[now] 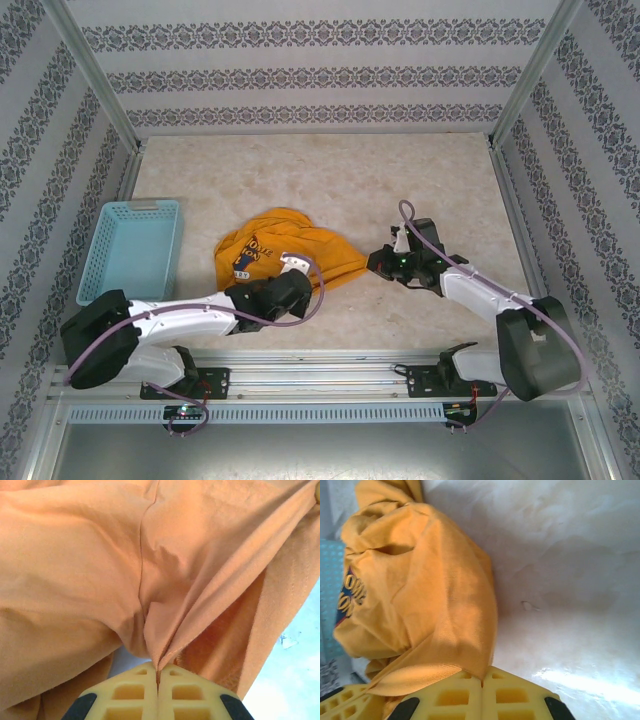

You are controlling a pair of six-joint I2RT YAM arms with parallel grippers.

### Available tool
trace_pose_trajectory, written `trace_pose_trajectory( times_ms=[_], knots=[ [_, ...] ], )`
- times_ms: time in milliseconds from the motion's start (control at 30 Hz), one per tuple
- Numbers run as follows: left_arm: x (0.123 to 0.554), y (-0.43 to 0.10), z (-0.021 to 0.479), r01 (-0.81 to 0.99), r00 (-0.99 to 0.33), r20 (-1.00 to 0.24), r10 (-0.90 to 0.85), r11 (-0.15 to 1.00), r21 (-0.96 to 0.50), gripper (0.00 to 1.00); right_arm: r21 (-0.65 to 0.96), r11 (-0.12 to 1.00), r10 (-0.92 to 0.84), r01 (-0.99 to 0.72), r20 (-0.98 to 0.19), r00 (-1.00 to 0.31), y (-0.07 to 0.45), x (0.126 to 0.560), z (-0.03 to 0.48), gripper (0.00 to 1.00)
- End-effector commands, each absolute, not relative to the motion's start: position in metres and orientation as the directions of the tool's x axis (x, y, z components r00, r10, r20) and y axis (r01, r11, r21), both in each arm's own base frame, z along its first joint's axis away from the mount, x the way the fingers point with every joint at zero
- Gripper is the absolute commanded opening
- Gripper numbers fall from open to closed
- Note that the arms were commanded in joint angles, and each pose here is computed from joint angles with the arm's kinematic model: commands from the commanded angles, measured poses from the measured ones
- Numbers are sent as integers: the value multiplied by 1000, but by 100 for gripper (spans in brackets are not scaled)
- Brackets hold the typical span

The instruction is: Fold the inside-out t-shirt

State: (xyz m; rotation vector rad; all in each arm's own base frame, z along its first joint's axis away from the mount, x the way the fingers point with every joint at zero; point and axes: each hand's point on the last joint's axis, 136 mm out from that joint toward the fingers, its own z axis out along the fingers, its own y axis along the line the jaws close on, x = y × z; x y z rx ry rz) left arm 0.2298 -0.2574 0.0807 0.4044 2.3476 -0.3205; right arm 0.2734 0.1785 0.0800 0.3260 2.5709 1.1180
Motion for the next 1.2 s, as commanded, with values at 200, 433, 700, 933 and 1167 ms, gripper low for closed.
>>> trace_pose_trajectory(
  times_ms=[200,433,700,933,1167],
  knots=[
    [223,-307,66,485,-715,-655,243,848,-214,0,455,879,279,144,-244,-929,154,257,55,8],
    [214,-326,67,551,-693,-658,294,805,-220,0,261,957,219,125,-371,-903,149,229,76,40],
    [206,-331,63,553,-707,-650,279,791,-261,0,386,921,173,56,-275,-946,200,216,63,40],
    [202,-334,62,539,-716,-654,245,789,-295,0,472,882,113,-4,-220,-969,246,217,51,53],
    [202,-334,64,537,-715,-661,230,785,-308,0,434,901,103,18,-174,-979,245,215,32,57]
  ],
)
